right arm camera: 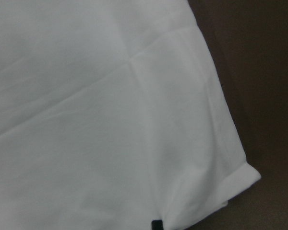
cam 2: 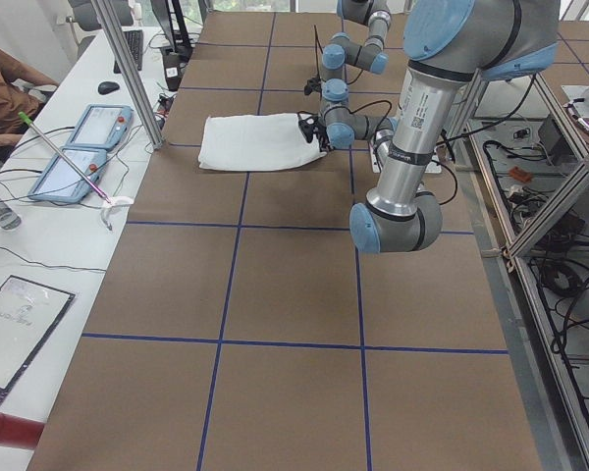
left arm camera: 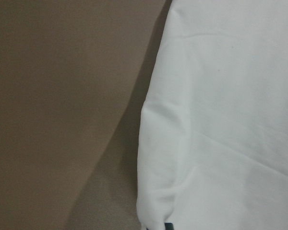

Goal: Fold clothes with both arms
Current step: 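Grasp the near edge of the white shirt with both grippers, then lift the near edge with both grippers and carry it away from the robot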

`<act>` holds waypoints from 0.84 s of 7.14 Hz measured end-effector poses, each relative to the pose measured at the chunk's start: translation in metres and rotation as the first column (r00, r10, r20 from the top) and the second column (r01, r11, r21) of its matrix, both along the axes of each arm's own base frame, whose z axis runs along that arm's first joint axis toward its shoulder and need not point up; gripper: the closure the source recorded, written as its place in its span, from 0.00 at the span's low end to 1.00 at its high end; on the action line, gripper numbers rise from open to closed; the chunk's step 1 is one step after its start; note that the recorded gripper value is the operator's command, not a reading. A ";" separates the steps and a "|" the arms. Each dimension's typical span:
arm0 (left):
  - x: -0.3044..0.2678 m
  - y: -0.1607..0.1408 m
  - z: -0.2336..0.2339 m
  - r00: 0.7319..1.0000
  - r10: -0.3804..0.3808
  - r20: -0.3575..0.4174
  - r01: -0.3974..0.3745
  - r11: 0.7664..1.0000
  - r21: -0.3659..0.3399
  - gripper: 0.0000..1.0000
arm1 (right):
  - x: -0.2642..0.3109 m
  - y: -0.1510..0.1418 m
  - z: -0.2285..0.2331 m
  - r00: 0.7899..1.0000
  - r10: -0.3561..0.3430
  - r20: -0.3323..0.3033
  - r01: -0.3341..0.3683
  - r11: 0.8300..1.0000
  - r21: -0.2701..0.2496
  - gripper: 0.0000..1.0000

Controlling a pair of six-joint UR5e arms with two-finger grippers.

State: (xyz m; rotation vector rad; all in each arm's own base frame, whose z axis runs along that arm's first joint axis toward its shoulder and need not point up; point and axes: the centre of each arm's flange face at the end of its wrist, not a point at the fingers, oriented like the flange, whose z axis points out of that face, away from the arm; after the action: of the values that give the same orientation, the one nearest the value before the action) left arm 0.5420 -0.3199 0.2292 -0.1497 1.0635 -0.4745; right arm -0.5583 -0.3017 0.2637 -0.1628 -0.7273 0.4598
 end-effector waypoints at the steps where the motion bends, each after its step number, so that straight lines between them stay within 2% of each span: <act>1: -0.005 0.002 -0.003 1.000 0.000 -0.008 0.000 1.000 0.003 1.00 | 0.004 0.002 -0.005 1.000 -0.001 0.012 0.001 1.000 0.001 1.00; 3: -0.026 0.020 -0.013 1.000 0.017 -0.024 -0.017 1.000 0.008 1.00 | 0.020 0.027 -0.027 0.997 -0.035 0.069 0.034 0.999 0.017 1.00; 5: -0.042 0.060 -0.030 0.997 0.072 -0.014 -0.072 0.997 -0.007 1.00 | 0.041 0.075 -0.058 0.984 -0.111 0.139 0.107 0.994 0.034 1.00; 6: -0.050 0.081 -0.040 0.995 0.101 -0.005 -0.102 0.995 -0.019 1.00 | 0.054 0.096 -0.071 0.975 -0.154 0.161 0.152 0.988 0.026 1.00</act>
State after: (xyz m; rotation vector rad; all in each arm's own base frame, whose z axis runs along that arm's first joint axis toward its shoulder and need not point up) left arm 0.4923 -0.2385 0.1888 -0.2210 1.0497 -0.3931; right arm -0.5042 -0.2056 0.1923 -0.2442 -0.8710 0.2970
